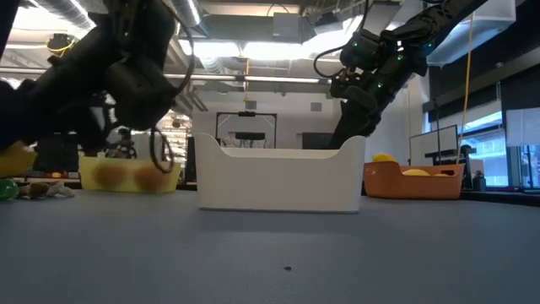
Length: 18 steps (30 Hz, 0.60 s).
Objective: Sort produce into baskets
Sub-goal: Put the yellow lemon into the orange bin
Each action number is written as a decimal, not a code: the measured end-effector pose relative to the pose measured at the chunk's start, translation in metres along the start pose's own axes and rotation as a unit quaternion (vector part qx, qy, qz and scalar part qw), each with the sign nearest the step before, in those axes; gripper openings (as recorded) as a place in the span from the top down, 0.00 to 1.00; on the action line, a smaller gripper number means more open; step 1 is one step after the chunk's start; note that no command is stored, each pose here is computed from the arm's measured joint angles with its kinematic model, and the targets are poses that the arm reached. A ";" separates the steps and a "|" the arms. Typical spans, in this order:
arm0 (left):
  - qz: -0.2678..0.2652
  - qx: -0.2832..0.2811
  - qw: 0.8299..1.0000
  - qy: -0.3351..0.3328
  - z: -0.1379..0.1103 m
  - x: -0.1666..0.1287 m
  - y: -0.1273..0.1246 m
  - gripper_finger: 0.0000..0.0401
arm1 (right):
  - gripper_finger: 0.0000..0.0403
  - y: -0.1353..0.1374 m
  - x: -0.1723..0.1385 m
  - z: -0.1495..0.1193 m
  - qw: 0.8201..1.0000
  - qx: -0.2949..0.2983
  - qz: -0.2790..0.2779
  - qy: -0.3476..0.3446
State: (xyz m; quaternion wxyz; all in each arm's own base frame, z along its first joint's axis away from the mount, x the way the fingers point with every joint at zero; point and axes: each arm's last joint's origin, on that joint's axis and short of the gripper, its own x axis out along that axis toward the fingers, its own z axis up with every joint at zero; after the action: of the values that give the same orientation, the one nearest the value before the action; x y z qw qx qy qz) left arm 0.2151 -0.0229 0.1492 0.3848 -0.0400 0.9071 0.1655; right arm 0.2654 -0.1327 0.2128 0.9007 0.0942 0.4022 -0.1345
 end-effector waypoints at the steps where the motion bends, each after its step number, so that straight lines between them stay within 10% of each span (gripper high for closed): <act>1: 0.007 0.000 1.000 -0.004 0.000 -0.004 0.002 0.57 | 0.10 0.000 0.000 0.000 1.000 -0.002 0.000 0.000; 11: 0.017 -0.035 0.991 -0.126 -0.017 -0.048 0.029 0.58 | 0.10 0.000 0.000 -0.001 1.000 -0.003 0.000 0.003; 18: -0.027 -0.106 0.946 -0.304 -0.045 -0.078 0.059 0.58 | 0.10 0.000 0.000 0.000 1.000 -0.004 0.001 0.002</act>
State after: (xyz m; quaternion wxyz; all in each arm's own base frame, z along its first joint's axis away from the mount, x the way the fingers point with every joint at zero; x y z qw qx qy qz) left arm 0.2271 0.0138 0.2500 0.6405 -0.0527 0.7225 0.2550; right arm 0.2652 -0.1324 0.2125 0.9003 0.0914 0.4047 -0.1316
